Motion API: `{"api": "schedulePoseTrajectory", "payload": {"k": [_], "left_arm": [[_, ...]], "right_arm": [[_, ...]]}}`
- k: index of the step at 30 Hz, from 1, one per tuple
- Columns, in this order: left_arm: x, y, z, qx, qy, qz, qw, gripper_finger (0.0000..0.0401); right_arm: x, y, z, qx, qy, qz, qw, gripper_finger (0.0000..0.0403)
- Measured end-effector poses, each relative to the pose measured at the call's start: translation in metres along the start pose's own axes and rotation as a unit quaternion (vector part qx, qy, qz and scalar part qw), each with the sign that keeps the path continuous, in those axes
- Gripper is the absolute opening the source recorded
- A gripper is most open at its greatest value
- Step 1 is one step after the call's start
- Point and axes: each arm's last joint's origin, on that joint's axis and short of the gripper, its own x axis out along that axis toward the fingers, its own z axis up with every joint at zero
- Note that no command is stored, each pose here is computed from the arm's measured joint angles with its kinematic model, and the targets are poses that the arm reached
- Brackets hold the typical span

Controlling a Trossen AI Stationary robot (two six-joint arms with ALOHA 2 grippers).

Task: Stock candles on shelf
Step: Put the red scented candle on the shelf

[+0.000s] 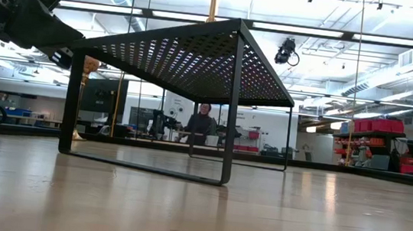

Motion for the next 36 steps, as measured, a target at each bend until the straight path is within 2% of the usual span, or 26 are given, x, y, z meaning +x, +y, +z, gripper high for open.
{"api": "schedulePoseTrajectory", "payload": {"k": [36], "left_arm": [[0.0000,0.0000,0.0000,0.000,0.000,0.000,1.000,0.0014]], "right_arm": [[-0.0010,0.0008,0.0001,0.000,-0.003,0.017,1.000,0.0286]]}}
